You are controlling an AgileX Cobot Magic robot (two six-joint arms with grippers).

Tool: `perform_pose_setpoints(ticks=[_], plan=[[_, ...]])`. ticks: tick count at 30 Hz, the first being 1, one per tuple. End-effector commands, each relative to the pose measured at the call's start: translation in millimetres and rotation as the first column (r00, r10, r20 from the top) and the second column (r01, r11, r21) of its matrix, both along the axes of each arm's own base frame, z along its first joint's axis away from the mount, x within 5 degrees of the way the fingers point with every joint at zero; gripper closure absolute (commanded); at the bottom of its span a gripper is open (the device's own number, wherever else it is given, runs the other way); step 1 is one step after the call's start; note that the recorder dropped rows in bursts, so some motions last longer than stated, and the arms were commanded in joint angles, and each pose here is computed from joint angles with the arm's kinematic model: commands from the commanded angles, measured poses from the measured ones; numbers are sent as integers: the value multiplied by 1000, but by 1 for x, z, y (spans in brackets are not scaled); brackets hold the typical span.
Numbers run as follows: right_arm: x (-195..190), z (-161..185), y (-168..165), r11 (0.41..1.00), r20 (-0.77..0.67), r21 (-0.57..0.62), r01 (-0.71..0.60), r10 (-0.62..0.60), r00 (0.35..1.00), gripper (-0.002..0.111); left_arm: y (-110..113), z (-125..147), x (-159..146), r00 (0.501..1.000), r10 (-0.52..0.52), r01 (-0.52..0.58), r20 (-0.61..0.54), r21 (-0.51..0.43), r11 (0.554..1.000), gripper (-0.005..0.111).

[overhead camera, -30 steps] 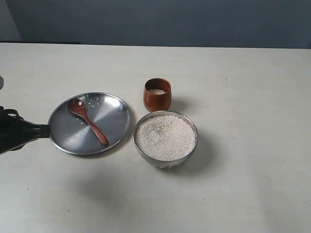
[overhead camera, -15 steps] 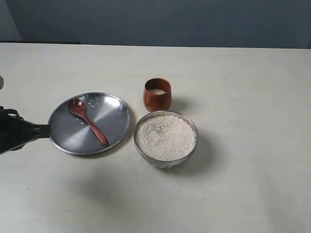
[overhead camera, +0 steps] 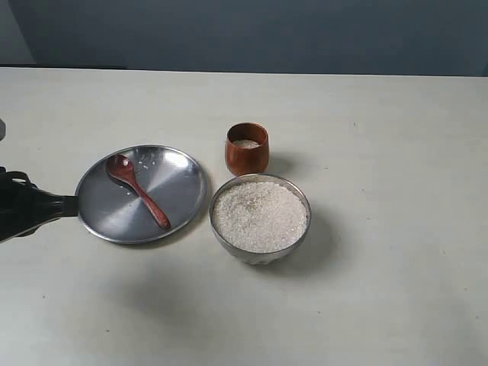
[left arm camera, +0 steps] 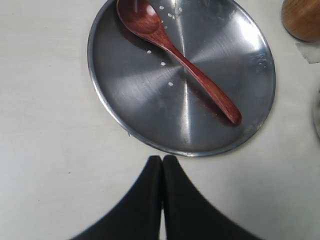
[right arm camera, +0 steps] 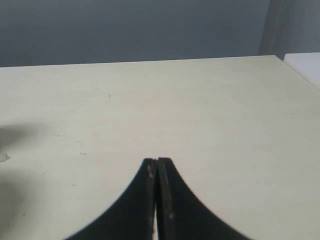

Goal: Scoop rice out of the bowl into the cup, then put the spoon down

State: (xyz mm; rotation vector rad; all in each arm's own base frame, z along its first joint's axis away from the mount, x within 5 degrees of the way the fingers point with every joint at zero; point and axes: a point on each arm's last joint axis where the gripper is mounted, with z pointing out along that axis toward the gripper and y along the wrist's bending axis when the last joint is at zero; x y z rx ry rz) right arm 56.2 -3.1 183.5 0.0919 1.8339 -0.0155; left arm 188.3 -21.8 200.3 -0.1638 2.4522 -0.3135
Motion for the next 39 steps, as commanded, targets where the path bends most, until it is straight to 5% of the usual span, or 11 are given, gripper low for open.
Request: perform_pose_setpoints(ticks=[1,39], plan=[[-2,1,-2,999,30,-9,33,-32,999,108,0,1,2,1000,0,0,7,1,1000,106],[-4,-4,-2,999,-17,1,53,-53,998,108,0,1,2,1000,-2,2,7,4,1000,106]])
